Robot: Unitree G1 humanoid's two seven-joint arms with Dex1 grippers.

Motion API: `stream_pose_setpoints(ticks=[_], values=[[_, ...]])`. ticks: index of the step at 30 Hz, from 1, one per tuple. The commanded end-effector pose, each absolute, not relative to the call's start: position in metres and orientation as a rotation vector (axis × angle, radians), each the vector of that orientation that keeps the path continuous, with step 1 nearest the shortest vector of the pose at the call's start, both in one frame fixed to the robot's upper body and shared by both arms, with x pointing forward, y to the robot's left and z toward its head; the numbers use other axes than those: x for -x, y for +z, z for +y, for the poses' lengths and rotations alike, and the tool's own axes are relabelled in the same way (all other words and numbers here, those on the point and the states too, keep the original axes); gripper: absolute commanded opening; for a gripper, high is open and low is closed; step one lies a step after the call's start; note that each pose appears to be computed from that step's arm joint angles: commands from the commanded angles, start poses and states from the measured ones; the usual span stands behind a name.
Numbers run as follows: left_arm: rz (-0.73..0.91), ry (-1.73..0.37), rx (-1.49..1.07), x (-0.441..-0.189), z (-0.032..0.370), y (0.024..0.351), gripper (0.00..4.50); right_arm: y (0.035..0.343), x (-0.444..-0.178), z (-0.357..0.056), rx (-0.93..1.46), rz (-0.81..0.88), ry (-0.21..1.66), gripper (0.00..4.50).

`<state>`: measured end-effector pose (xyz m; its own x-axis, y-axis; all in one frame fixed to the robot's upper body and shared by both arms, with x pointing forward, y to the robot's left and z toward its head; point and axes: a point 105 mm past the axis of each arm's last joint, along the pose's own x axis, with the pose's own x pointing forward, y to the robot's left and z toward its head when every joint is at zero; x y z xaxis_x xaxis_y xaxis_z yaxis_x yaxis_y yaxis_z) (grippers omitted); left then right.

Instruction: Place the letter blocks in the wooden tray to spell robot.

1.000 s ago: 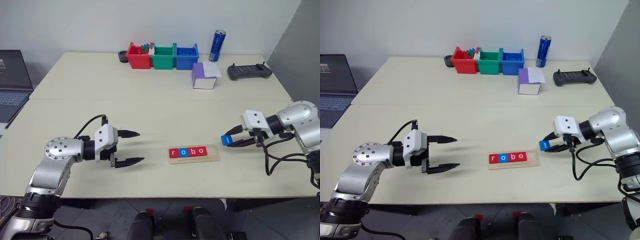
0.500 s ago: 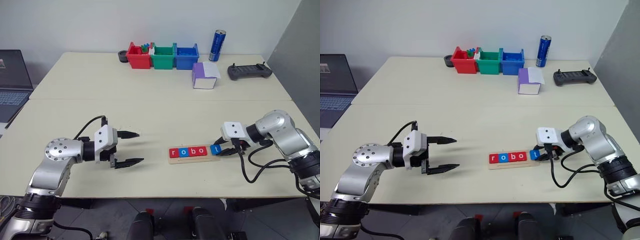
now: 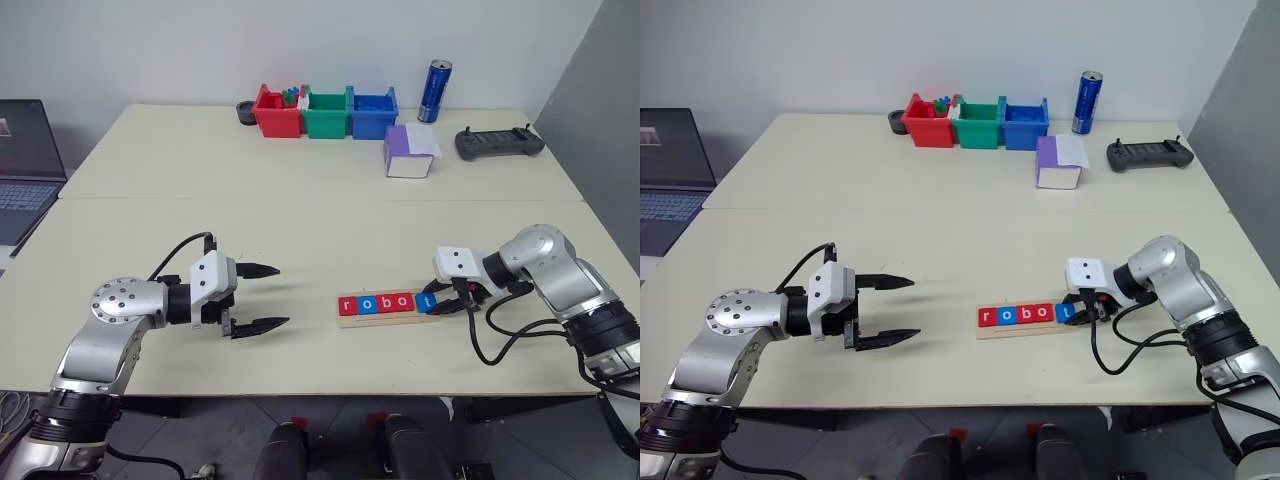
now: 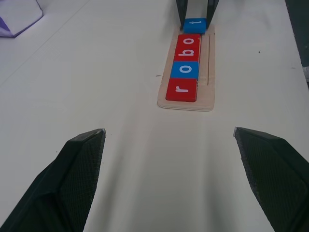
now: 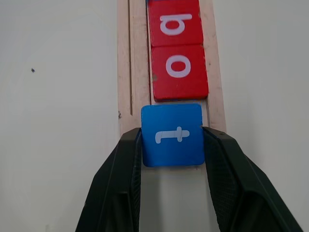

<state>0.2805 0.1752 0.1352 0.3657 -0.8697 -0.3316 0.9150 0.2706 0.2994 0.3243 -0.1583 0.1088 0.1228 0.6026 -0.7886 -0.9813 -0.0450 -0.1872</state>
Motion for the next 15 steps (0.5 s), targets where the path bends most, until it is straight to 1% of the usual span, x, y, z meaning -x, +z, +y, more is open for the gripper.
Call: stream_pose_setpoints(ticks=[1,11,15], values=[[0.064,-1.199,-0.510,-0.2801,0.1748,0.1479,4.50,0.1182,-0.3289,-0.1552,0.905,0.529,1.394,1.46],[0.061,-1.202,-0.508,-0.2797,0.1738,0.1468,4.50,0.1210,-0.3319,-0.1522,0.921,0.519,1.401,1.46],[0.062,-1.203,-0.507,-0.2793,0.1736,0.1458,4.50,0.1188,-0.3278,-0.1510,0.935,0.530,1.432,1.46]])
